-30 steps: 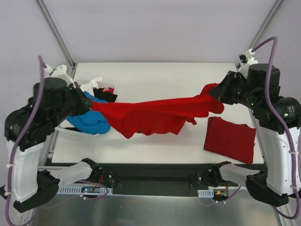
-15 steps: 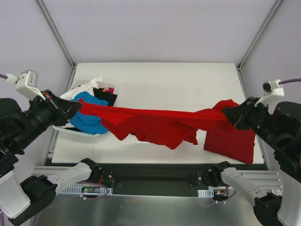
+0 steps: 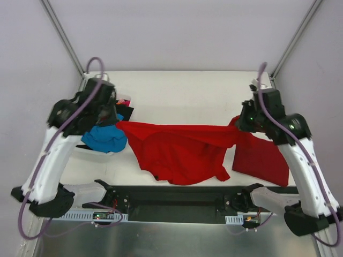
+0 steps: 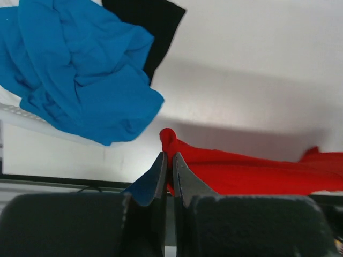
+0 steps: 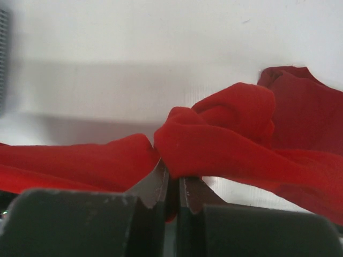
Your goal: Fold and stack the t-shirts
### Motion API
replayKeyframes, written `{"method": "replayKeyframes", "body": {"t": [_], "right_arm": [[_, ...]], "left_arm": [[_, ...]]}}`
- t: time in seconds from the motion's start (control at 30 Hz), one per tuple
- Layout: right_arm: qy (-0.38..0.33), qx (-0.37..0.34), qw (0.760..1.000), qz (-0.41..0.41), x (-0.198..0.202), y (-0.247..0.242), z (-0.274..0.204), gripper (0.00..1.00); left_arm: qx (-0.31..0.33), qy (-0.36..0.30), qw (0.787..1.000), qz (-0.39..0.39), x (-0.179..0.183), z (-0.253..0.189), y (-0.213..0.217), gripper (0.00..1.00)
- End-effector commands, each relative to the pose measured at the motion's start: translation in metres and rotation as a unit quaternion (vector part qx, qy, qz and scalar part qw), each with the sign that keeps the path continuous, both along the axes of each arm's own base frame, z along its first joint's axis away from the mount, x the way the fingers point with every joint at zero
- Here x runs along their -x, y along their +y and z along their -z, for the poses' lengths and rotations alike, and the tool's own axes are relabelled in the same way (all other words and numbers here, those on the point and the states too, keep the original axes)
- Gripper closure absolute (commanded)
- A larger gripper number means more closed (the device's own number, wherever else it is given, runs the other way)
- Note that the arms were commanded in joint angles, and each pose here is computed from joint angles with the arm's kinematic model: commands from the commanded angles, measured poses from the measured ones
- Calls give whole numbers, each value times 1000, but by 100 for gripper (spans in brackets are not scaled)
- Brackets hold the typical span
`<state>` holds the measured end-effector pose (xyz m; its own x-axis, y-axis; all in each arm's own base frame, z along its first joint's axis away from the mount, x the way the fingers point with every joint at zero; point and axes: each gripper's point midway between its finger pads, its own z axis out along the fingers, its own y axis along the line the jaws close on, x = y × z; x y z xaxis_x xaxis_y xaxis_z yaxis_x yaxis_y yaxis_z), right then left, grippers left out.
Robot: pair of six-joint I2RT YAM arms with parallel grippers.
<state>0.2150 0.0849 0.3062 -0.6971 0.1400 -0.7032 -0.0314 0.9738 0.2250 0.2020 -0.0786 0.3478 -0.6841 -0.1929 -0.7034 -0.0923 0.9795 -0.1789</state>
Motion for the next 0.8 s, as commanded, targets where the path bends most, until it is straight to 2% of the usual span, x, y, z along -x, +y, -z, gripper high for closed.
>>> {"method": "replayKeyframes", "body": {"t": [0.0, 0.07, 0.3, 0.47, 0.7, 0.73, 0.77], "right_arm": [[10, 50, 998, 22, -50, 7, 31, 99], [29, 67, 997, 26, -70, 11, 50, 99], [48, 77, 996, 24, -139, 41, 75, 99], [28, 67, 997, 27, -182, 59, 73, 99], [20, 61, 997, 34, -223, 71, 70, 99], [26, 61, 997, 39, -226, 68, 70, 99], [34, 59, 997, 43, -228, 67, 74, 61]], "left_arm": [[-128, 30, 990, -44, -46, 41, 20, 100], [-131, 57, 988, -52, -69, 62, 16, 100], [-125, 72, 986, -89, -152, 98, 11, 100], [-116, 68, 984, -114, -191, 98, 14, 100], [-80, 72, 989, -105, -242, 108, 1, 100], [-75, 75, 989, -102, -247, 111, -2, 82], [-74, 80, 989, -103, -254, 118, -1, 55]]}}
